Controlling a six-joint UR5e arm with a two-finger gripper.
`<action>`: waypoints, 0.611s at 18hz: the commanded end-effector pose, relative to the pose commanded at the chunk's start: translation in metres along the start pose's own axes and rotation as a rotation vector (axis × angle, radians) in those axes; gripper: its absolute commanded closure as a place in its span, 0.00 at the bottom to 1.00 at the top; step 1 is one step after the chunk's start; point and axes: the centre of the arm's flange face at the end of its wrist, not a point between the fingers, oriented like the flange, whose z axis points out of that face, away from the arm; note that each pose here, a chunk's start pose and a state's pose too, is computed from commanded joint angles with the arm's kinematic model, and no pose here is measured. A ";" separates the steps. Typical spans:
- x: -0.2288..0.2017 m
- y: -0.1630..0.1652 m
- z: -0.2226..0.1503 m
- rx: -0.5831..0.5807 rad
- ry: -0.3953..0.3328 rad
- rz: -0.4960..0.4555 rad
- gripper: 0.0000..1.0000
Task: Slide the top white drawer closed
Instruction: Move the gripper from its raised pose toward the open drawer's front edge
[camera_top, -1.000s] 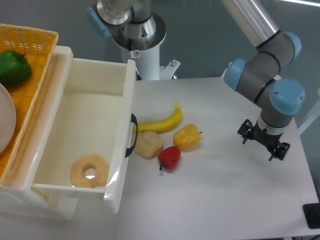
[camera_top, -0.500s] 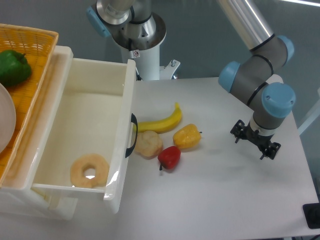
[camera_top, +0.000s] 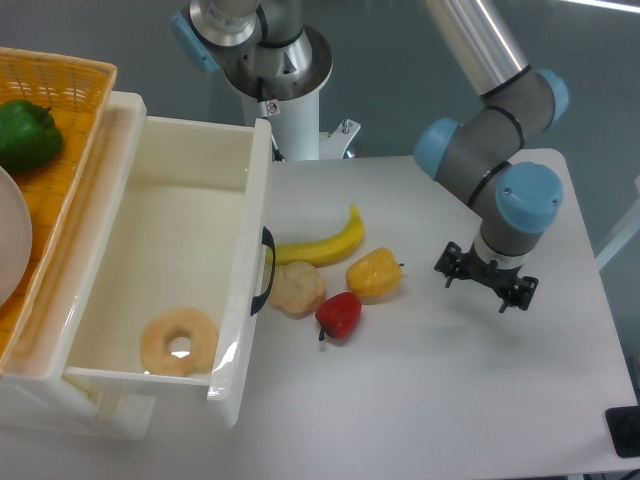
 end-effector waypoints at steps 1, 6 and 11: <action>0.006 -0.007 -0.003 0.014 0.002 -0.026 0.27; 0.053 -0.046 0.003 0.014 0.031 -0.164 0.59; 0.092 -0.056 -0.010 0.065 0.094 -0.188 0.78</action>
